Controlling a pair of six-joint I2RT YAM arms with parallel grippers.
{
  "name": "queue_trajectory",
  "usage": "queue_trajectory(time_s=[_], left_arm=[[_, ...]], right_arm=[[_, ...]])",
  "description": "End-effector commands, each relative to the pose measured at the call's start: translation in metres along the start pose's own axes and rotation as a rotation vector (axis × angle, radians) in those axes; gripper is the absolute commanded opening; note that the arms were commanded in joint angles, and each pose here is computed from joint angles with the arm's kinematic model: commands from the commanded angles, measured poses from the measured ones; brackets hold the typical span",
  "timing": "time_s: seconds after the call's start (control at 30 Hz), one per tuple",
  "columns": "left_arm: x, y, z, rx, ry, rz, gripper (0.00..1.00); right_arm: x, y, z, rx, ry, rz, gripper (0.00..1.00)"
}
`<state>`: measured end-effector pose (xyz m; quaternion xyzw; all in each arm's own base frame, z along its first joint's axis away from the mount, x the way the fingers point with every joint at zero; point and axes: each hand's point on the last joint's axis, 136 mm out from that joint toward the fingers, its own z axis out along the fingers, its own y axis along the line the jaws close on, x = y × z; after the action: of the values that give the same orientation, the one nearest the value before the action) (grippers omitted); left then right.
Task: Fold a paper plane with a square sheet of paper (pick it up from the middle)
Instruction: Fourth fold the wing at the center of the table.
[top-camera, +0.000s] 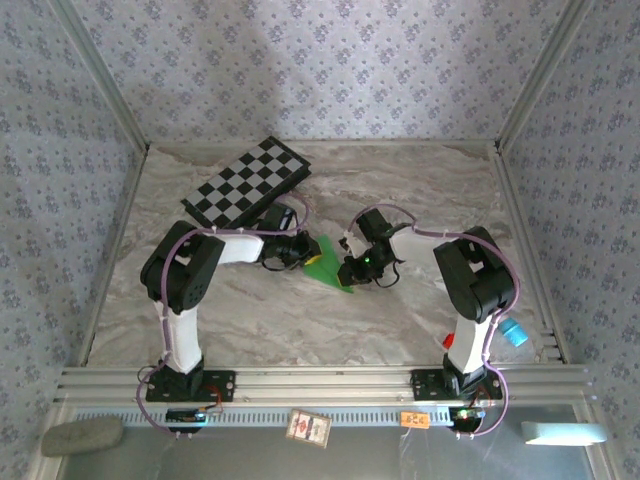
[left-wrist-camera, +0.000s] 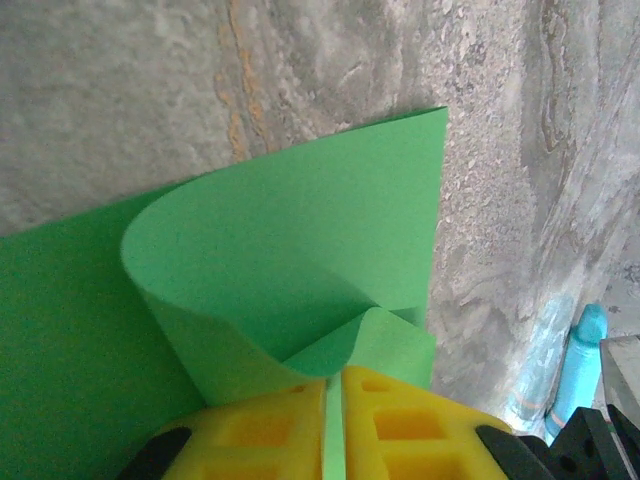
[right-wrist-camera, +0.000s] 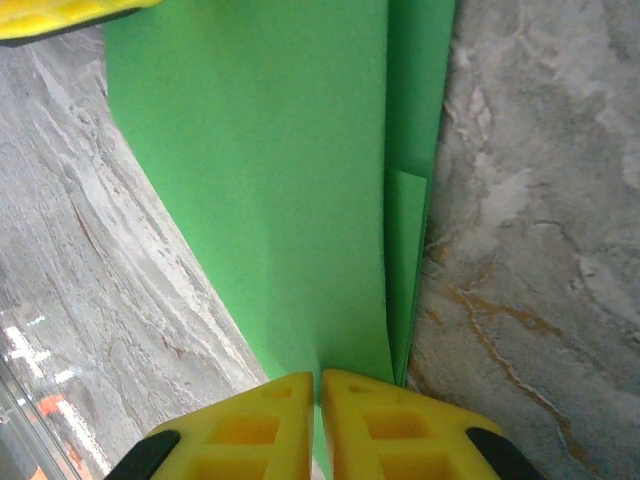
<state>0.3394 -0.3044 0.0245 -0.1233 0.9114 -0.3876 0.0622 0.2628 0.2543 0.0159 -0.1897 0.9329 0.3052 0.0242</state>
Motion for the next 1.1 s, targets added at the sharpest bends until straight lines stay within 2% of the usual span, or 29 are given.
queue_trajectory(time_s=[0.0, 0.13, 0.3, 0.5, 0.77, 1.07], left_arm=[[-0.018, 0.02, -0.001, -0.078, -0.039, 0.023, 0.12], [-0.025, 0.019, -0.004, -0.086, -0.044, 0.048, 0.12], [-0.029, -0.017, -0.028, -0.023, -0.08, 0.119, 0.13], [-0.001, -0.049, -0.044, 0.043, -0.106, 0.176, 0.14], [0.034, -0.045, -0.026, 0.034, -0.039, 0.165, 0.12], [0.043, -0.046, 0.001, 0.061, 0.021, 0.15, 0.1]], right_arm=[[0.045, -0.04, 0.01, 0.169, 0.159, 0.112, 0.15], [0.047, -0.043, 0.01, 0.187, 0.168, 0.123, 0.15], [0.045, -0.042, 0.011, 0.19, 0.166, 0.145, 0.14], [0.046, -0.041, 0.013, 0.186, 0.176, 0.177, 0.13], [0.046, -0.04, 0.015, 0.182, 0.176, 0.187, 0.12], [0.046, -0.04, 0.016, 0.178, 0.18, 0.185, 0.12]])
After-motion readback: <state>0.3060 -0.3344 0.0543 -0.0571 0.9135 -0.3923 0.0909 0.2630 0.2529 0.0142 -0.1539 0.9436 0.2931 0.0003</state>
